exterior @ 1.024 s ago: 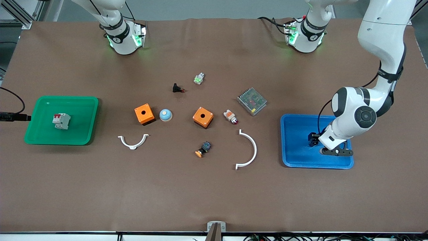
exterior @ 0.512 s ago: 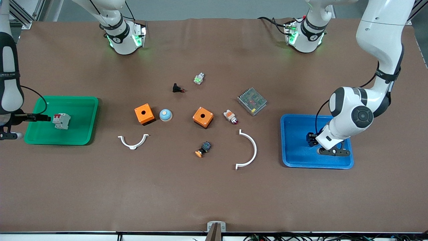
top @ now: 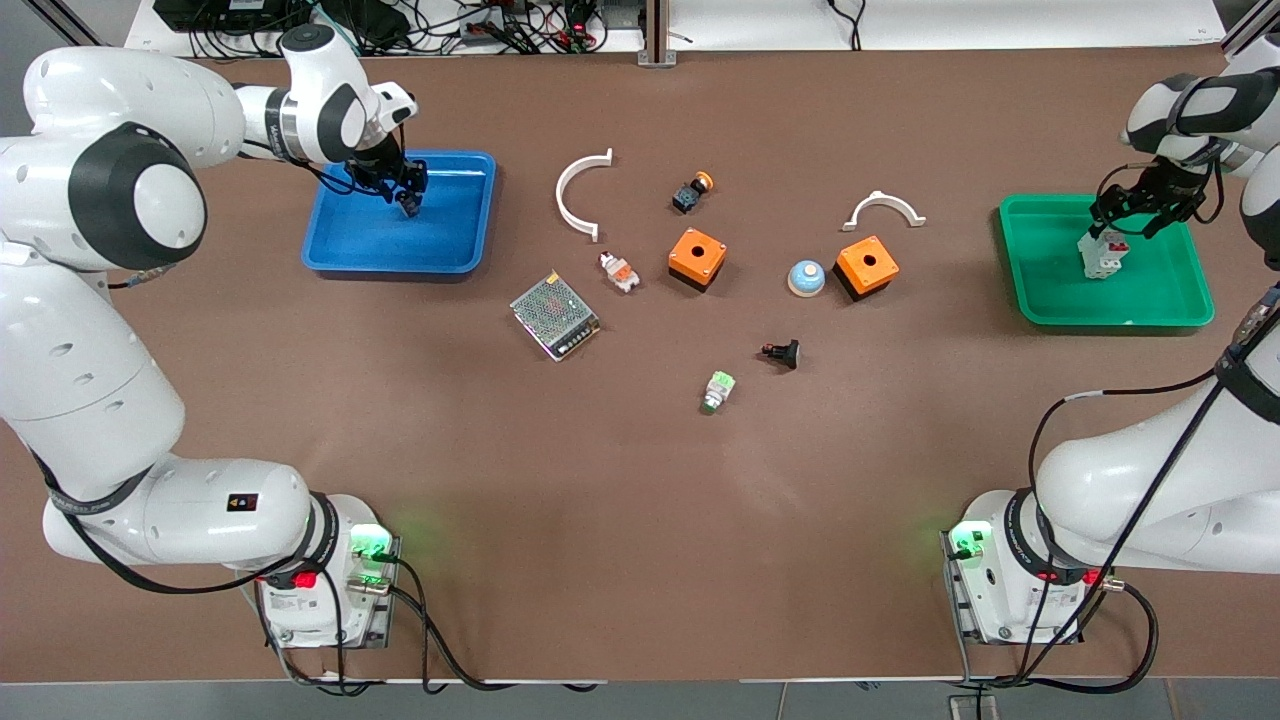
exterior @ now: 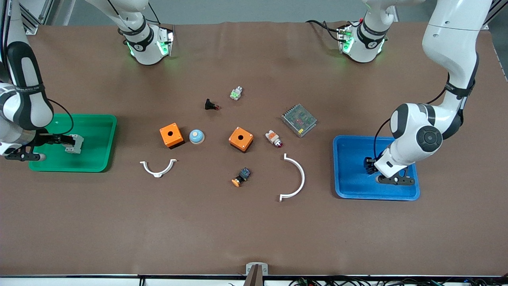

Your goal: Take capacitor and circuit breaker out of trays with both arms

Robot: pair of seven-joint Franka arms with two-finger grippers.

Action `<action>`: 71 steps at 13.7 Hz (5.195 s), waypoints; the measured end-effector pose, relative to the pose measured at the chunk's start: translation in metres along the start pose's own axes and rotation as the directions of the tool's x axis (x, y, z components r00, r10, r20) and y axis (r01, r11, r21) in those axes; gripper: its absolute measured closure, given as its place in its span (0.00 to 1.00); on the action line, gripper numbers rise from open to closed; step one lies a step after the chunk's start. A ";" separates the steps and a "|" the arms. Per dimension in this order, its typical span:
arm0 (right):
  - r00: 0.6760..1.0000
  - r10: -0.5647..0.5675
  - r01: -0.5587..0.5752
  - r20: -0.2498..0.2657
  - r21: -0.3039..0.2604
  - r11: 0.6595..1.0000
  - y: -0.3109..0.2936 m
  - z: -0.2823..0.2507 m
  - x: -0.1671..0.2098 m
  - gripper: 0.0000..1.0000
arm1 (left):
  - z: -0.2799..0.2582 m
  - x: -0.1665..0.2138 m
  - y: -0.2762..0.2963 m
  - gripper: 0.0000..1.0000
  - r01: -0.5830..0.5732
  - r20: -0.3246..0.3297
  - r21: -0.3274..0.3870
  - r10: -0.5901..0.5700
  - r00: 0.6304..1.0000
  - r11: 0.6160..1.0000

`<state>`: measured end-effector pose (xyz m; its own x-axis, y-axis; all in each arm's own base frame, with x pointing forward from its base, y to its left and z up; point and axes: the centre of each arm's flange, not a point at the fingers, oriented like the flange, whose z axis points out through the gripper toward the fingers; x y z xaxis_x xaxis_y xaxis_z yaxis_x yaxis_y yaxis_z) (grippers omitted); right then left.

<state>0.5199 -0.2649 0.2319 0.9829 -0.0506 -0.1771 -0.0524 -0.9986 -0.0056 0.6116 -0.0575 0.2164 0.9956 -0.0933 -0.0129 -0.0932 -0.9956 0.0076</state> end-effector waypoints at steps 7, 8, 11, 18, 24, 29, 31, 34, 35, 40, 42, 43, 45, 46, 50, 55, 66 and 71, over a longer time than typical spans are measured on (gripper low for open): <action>1.000 0.001 -0.001 0.006 0.004 1.000 -0.002 0.006 -0.004 0.46 | 0.003 0.000 -0.002 0.66 0.004 0.004 0.000 -0.004 1.000 1.000; 1.000 0.001 -0.001 0.006 0.003 1.000 -0.002 0.006 -0.004 0.52 | 0.002 0.002 -0.003 0.66 0.004 0.000 0.000 -0.004 1.000 1.000; 1.000 0.001 -0.001 0.005 0.003 1.000 -0.002 0.006 -0.004 0.60 | -0.020 0.009 0.000 0.66 -0.001 -0.039 0.001 0.001 0.999 1.000; 0.996 -0.080 0.079 0.032 0.033 0.996 -0.044 -0.083 0.010 0.60 | -0.110 0.018 0.137 0.66 -0.001 -0.085 -0.058 -0.003 0.996 0.998; 0.997 -0.055 0.055 0.053 0.000 0.998 -0.228 -0.212 0.015 0.60 | -0.060 0.039 0.293 0.66 0.107 -0.078 -0.103 -0.116 0.990 0.989; 0.997 0.058 -0.061 0.058 0.043 0.997 -0.418 -0.202 -0.004 0.60 | 0.002 0.036 0.328 0.66 0.144 -0.033 -0.073 -0.147 0.989 0.987; 0.994 0.100 -0.102 0.038 0.069 0.992 -0.464 -0.189 -0.007 0.60 | 0.008 0.037 0.325 0.62 0.148 -0.029 -0.068 -0.151 0.988 0.987; 0.990 0.139 -0.139 0.008 0.112 0.984 -0.515 -0.146 0.002 0.60 | -0.001 0.043 0.323 0.47 0.153 -0.051 -0.069 -0.157 0.986 0.986; 0.989 0.148 -0.147 0.006 0.126 0.981 -0.525 -0.128 0.007 0.60 | -0.009 0.048 0.320 0.36 0.158 -0.065 -0.071 -0.163 0.984 0.985; 0.986 0.169 -0.168 0.005 0.135 0.976 -0.548 -0.065 0.022 0.60 | -0.137 0.075 0.253 0.00 0.233 -0.155 -0.015 -0.232 0.960 0.972; 0.985 0.174 -0.172 -0.003 0.128 0.977 -0.549 -0.048 0.027 0.60 | -0.208 0.069 0.205 0.00 0.256 -0.154 0.036 -0.247 0.957 0.966; 0.984 0.177 -0.175 -0.003 0.122 0.977 -0.549 -0.040 0.029 0.60 | -0.241 0.063 0.180 0.00 0.243 -0.152 0.058 -0.232 0.961 0.968; 0.985 0.174 -0.174 0.006 0.105 0.979 -0.552 -0.024 0.029 0.60 | -0.301 0.049 0.129 0.00 0.196 -0.155 0.091 -0.181 0.971 0.976; 0.986 0.169 -0.169 0.011 0.098 0.981 -0.555 -0.017 0.028 0.60 | -0.325 0.039 0.105 0.00 0.178 -0.146 0.108 -0.161 0.976 0.978; 0.987 0.158 -0.159 0.014 0.085 0.984 -0.563 -0.005 0.026 0.54 | -0.385 0.000 0.053 0.00 0.110 -0.098 0.126 -0.098 0.990 0.986; 0.988 0.135 -0.141 0.079 0.085 0.986 -0.560 -0.066 0.011 0.03 | -0.413 -0.044 0.016 0.00 0.084 -0.066 0.063 -0.080 0.995 0.994; 0.995 0.055 -0.050 -0.083 0.056 0.997 -0.348 -0.293 -0.062 0.00 | -0.424 -0.080 0.033 0.00 0.061 -0.063 0.061 -0.057 0.996 0.996; 0.981 0.089 -0.077 -0.173 0.074 0.994 -0.219 -0.345 -0.049 0.00 | -0.422 -0.085 0.042 0.00 0.052 -0.029 0.028 -0.051 0.998 0.998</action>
<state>0.5439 -0.0489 0.5819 0.9900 -0.1413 -0.0041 -0.1413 -0.9878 -0.0651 0.5290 -0.0887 0.6392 0.9990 -0.0421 0.0156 -0.0417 -0.9989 -0.0213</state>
